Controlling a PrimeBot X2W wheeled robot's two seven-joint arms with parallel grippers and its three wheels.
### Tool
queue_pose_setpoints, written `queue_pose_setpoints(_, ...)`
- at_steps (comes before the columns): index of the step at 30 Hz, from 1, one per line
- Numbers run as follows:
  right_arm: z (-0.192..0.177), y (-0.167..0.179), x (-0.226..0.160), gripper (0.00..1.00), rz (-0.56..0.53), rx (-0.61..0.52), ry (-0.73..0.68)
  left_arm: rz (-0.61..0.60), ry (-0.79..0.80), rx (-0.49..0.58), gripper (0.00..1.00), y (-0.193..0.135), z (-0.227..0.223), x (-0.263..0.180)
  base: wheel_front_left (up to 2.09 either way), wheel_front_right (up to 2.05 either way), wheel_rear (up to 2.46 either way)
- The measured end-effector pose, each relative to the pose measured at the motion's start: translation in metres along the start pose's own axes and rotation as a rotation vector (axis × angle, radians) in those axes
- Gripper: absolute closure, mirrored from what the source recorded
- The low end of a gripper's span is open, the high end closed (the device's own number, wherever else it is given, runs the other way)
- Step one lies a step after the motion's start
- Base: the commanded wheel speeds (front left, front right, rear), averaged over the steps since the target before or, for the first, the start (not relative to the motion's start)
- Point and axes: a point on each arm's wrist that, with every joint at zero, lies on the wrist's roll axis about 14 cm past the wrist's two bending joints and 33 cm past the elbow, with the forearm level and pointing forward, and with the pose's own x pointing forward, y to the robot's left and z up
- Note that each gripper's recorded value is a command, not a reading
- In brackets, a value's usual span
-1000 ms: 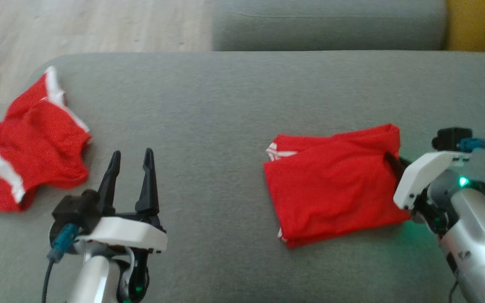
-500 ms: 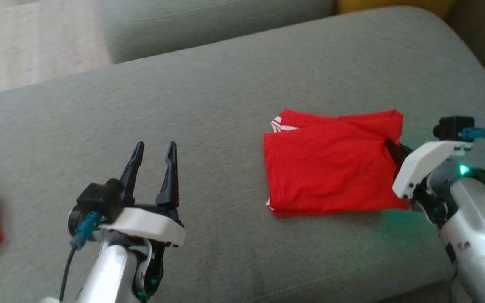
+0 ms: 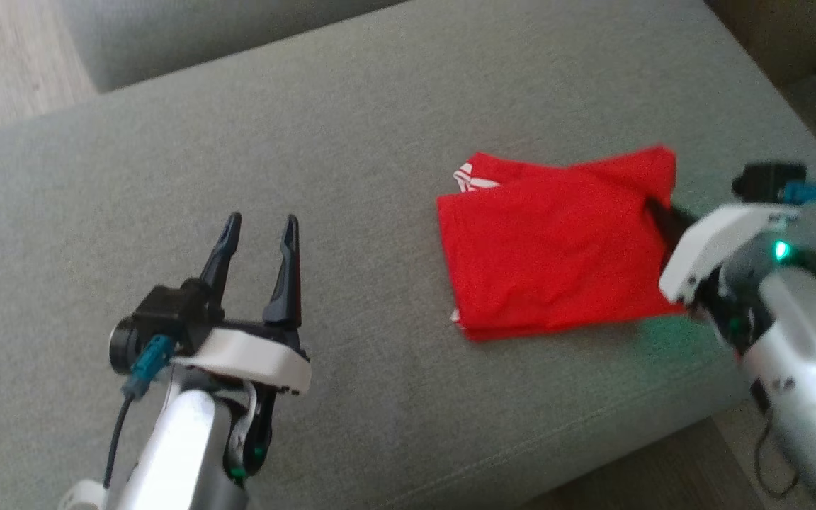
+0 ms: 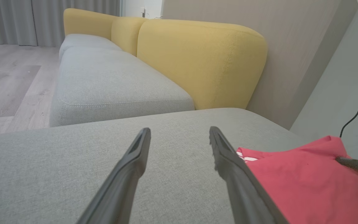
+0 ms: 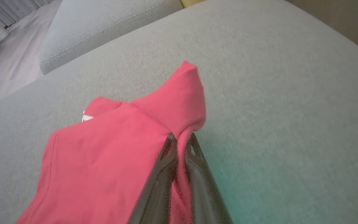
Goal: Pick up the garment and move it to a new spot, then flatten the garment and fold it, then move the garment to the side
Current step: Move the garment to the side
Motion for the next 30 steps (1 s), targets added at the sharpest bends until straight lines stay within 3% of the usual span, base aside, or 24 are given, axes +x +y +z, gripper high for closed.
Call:
queue_pose_setpoints(8,0.082,0.012,0.041,1.0,0.02,-0.122,-0.088,0.037,0.02,0.023,0.0,0.026,-0.017,0.015,0.0,0.0,0.0)
queue_pose_setpoints(13,0.113,-0.002,0.072,1.0,-0.027,-0.188,-0.081,0.068,0.044,0.023,0.0,0.047,-0.034,0.024,0.0,0.0,0.0)
queue_pose_setpoints(22,0.125,-0.048,0.113,1.0,-0.167,-0.204,-0.022,0.139,0.103,0.024,0.0,0.085,-0.068,0.027,0.0,0.0,0.0)
queue_pose_setpoints(30,0.118,-0.082,0.112,1.0,-0.272,-0.21,0.027,0.121,0.115,0.019,0.0,0.083,-0.081,0.034,0.0,0.0,0.0)
